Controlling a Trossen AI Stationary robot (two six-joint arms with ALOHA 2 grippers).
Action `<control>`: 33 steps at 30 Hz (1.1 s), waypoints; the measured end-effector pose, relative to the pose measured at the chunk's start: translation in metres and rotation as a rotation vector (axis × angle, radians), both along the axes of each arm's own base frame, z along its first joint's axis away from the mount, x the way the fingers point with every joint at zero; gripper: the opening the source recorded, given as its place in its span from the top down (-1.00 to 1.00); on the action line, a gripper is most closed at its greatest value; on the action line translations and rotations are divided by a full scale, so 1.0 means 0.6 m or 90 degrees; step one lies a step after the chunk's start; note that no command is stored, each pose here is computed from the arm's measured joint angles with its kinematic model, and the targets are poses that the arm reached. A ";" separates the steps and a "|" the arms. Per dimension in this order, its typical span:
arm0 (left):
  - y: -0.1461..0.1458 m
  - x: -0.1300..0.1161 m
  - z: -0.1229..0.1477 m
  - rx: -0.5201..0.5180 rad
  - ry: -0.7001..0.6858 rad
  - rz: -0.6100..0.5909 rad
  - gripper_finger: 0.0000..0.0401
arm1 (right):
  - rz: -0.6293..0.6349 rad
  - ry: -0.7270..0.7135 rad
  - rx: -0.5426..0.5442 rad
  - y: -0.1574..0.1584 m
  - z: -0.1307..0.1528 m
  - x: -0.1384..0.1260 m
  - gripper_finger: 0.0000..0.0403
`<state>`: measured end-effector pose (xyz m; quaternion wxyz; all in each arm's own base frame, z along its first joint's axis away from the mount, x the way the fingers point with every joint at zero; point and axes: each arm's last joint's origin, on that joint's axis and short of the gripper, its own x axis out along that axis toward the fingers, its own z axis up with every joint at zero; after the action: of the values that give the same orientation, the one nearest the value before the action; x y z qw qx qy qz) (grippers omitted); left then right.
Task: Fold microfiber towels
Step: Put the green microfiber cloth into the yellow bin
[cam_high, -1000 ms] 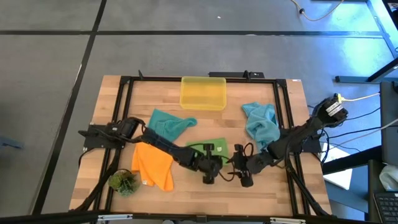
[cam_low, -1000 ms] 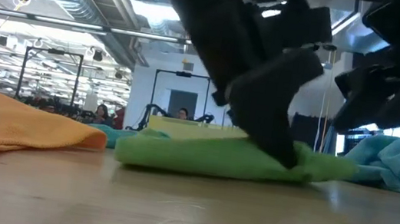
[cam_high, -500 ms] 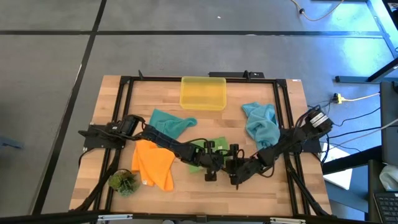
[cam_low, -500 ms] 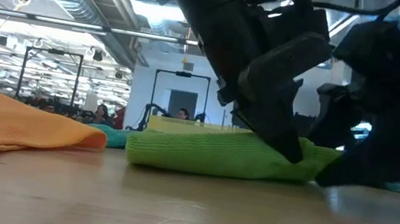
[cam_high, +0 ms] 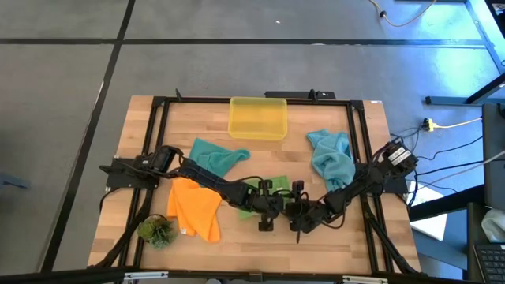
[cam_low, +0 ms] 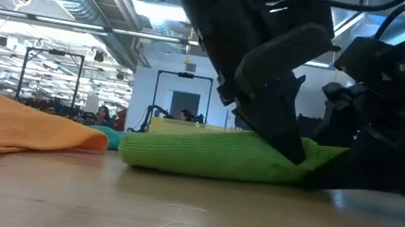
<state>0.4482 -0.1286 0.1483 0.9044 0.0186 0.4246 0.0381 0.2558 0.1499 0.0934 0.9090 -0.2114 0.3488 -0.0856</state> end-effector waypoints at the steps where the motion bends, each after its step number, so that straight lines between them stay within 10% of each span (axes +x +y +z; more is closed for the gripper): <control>1: 0.000 0.000 0.000 0.000 0.001 0.000 1.00 | 0.002 -0.001 0.000 0.001 0.000 -0.001 0.16; 7: -0.001 0.000 0.000 0.002 0.001 -0.005 1.00 | 0.022 0.013 0.025 0.004 -0.001 -0.001 0.90; 16: -0.001 0.000 0.000 0.002 0.002 -0.006 1.00 | 0.025 0.010 0.037 0.006 0.000 0.000 0.96; 33: -0.001 -0.001 0.000 0.003 0.003 -0.006 1.00 | -0.031 -0.036 0.049 0.004 0.004 0.002 -0.50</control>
<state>0.4478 -0.1291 0.1481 0.9035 0.0226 0.4266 0.0348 0.2571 0.1521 0.0956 0.9234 -0.1654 0.3314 -0.1006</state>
